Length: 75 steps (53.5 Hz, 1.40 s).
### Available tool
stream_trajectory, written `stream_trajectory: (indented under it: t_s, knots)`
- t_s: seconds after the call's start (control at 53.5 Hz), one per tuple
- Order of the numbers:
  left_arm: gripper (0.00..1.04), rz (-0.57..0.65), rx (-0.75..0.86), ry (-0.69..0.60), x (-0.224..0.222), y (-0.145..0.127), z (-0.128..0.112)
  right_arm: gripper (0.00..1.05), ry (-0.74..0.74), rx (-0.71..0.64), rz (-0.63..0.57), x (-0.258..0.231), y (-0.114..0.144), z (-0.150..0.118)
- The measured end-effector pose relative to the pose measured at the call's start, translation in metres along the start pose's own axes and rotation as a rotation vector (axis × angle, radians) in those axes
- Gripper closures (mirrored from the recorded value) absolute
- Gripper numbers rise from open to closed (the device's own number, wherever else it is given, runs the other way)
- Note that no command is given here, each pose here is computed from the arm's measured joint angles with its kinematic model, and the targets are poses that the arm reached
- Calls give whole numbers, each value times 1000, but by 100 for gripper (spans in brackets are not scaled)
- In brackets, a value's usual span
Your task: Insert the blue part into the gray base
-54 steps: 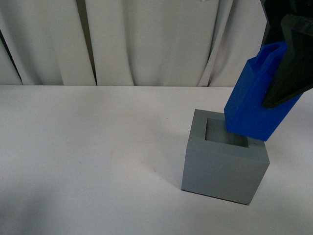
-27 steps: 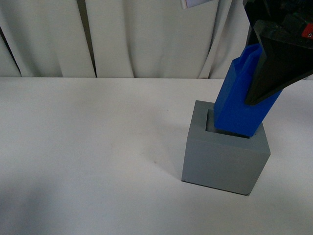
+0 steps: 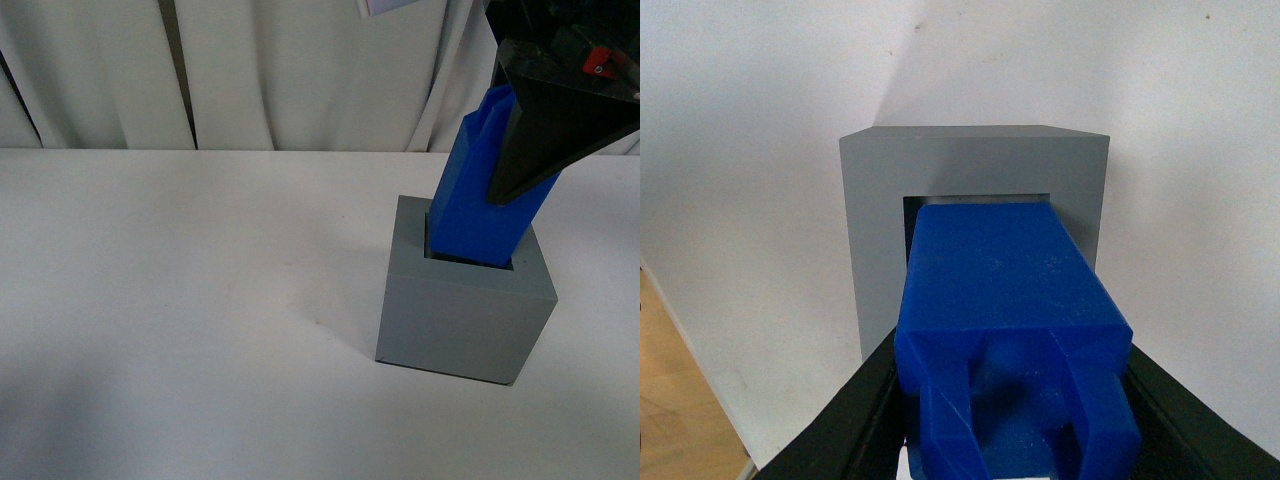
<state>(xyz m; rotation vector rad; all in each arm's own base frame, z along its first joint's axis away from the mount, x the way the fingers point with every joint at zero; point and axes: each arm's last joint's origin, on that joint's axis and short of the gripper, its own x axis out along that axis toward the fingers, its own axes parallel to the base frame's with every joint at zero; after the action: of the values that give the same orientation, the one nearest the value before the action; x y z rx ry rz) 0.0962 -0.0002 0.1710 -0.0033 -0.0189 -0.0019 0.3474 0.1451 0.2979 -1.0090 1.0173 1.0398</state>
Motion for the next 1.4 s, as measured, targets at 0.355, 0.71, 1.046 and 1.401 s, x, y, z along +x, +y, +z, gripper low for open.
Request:
stream_trajectory:
  t_s: [0.355, 0.71, 1.046, 1.401]
  knots:
    - [6, 0, 0, 0, 0, 0, 0, 57, 9, -6, 12, 0, -3, 3]
    - [6, 0, 0, 0, 0, 0, 0, 57, 45, -32, 10, 0, -5, 8]
    - [6, 0, 0, 0, 0, 0, 0, 57, 66, -59, -1, 1, -2, 13]
    - [6, 0, 0, 0, 0, 0, 0, 57, 60, -64, -6, 2, -2, 14]
